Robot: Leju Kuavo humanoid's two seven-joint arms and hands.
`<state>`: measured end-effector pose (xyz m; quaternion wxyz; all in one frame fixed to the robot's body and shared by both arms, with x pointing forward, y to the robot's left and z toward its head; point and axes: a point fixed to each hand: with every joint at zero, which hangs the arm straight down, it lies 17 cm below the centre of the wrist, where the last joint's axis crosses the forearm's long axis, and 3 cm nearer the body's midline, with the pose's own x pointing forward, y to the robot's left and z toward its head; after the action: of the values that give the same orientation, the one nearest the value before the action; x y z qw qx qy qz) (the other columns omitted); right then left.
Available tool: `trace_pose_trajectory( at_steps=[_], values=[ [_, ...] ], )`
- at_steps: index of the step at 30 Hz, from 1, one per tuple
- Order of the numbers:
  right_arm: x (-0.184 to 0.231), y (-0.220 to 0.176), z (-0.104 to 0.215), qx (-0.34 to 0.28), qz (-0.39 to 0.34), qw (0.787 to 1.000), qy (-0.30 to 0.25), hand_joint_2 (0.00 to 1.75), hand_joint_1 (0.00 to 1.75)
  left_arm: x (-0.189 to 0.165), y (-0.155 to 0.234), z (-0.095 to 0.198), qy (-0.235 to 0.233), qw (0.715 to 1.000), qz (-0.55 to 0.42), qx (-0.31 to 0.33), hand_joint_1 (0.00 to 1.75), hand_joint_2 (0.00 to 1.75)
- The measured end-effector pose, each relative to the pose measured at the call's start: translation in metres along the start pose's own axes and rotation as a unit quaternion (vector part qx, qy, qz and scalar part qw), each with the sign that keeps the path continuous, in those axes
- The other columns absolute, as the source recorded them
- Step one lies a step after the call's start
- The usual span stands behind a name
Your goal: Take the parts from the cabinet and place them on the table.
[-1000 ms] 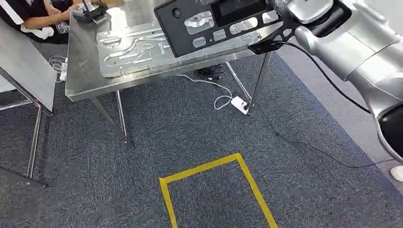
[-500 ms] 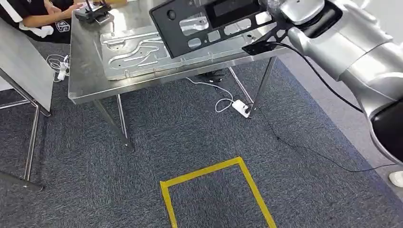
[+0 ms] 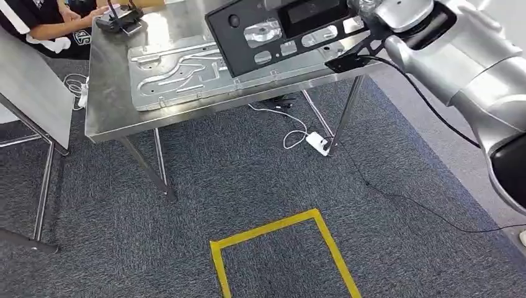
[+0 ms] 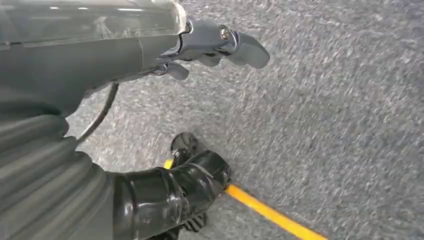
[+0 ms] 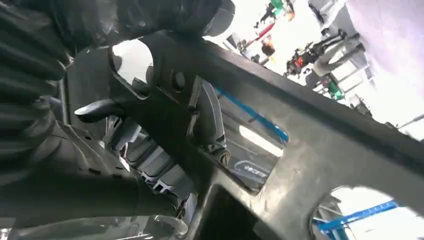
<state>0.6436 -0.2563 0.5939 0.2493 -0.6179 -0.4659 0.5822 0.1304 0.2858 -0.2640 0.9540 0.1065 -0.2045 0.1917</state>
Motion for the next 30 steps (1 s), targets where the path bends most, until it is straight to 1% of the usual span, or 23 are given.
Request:
trace_pose_trajectory(
  at_steps=[5,16,19,30],
  values=[
    [0.004,0.008,0.0,0.006,-0.001,1.0,-0.004,1.75,1.75,0.0,0.002,0.0,0.0,1.0,0.002,0.003,0.0,1.75],
    [-0.003,0.004,0.001,0.002,0.0,1.0,0.002,1.75,1.75,0.001,0.003,-0.001,-0.003,1.0,0.001,0.004,0.0,1.75],
    [-0.002,0.008,0.001,0.006,-0.001,1.0,0.001,1.75,1.75,0.004,0.002,-0.001,-0.005,1.0,0.001,0.003,0.0,1.75],
    [-0.008,0.008,0.002,0.006,0.0,1.0,0.005,1.75,1.75,0.0,0.0,0.0,0.0,1.0,0.002,0.002,0.0,1.75]
  ],
)
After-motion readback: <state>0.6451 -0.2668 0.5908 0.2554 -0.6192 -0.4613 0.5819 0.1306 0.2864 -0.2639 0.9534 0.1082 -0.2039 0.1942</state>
